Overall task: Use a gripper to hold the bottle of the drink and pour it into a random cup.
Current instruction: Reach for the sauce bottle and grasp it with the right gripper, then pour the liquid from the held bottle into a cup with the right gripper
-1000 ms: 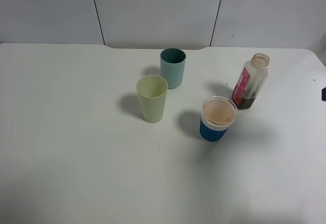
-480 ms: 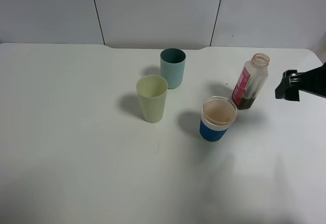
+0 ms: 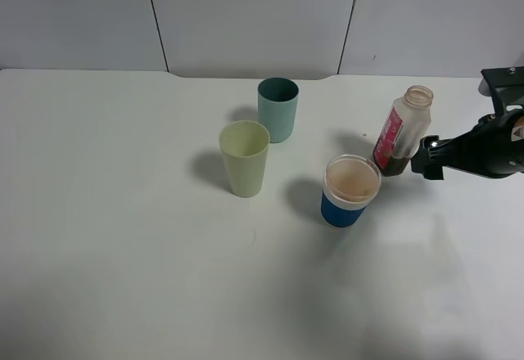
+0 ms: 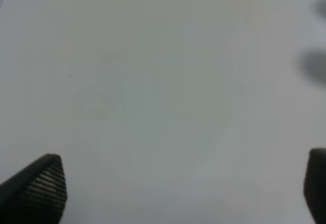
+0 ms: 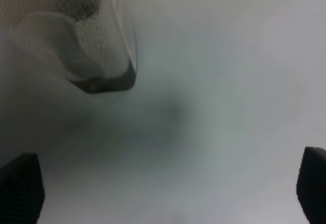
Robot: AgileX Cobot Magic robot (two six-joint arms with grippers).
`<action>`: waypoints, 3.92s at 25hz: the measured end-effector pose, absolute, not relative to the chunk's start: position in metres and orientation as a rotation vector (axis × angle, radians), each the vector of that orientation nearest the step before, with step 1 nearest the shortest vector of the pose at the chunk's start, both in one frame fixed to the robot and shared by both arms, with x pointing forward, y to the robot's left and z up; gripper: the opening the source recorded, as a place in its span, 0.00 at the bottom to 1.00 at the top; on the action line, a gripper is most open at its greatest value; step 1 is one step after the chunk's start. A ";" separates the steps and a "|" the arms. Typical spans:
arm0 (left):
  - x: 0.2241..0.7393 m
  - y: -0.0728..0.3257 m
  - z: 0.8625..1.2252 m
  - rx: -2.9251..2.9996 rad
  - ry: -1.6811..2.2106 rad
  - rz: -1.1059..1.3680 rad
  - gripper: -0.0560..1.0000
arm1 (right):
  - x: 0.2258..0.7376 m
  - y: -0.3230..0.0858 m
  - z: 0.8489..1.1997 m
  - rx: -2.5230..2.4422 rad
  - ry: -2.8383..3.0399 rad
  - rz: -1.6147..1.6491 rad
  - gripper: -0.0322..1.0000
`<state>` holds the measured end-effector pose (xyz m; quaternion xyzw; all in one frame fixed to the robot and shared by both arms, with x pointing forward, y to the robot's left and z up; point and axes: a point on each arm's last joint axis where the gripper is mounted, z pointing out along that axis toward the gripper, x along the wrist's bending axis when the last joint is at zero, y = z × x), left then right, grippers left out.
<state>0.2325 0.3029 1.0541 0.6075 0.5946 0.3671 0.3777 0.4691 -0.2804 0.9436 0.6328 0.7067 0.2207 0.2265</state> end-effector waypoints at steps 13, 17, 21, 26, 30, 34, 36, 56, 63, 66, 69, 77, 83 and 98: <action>0.232 0.303 1.054 1.552 1.519 0.939 0.93 | 0.496 -0.270 0.901 1.638 1.994 0.739 0.99; 0.232 0.303 1.054 1.552 1.519 0.939 0.93 | 0.502 -0.267 0.890 1.580 2.010 0.780 0.99; 0.232 0.303 1.054 1.552 1.519 0.939 0.93 | 0.506 -0.264 0.885 1.511 2.024 0.808 0.99; 0.232 0.303 1.054 1.552 1.519 0.939 0.93 | 0.510 -0.262 0.888 1.412 2.010 0.858 0.99; 0.232 0.303 1.054 1.552 1.519 0.939 0.93 | 0.513 -0.261 0.892 1.333 1.994 0.891 0.99; 0.232 0.303 1.054 1.552 1.519 0.939 0.93 | 0.516 -0.259 0.897 1.276 1.963 0.933 0.99; 0.232 0.303 1.054 1.552 1.519 0.939 0.93 | 0.516 -0.259 0.897 1.267 1.961 0.937 0.96; 0.232 0.303 1.054 1.552 1.519 0.939 0.93 | 0.514 -0.260 0.887 1.351 1.990 0.901 0.39; 0.232 0.303 1.054 1.552 1.519 0.939 0.93 | 0.508 -0.263 0.896 1.452 1.975 0.871 0.39; 0.232 0.303 1.054 1.552 1.519 0.939 0.93 | 0.505 -0.265 0.909 1.469 1.954 0.867 0.39; 0.232 0.303 1.054 1.552 1.519 0.939 0.93 | 0.502 -0.265 0.926 1.474 1.897 0.912 0.39; 0.232 0.303 1.054 1.552 1.519 0.939 0.93 | 0.488 -0.264 0.960 1.542 1.818 1.028 0.39; 0.232 0.303 1.054 1.552 1.519 0.939 0.93 | 0.478 -0.265 0.972 1.604 1.830 1.005 0.39; 0.232 0.303 1.054 1.552 1.519 0.939 0.93 | 0.464 -0.243 0.987 1.354 1.916 0.744 0.39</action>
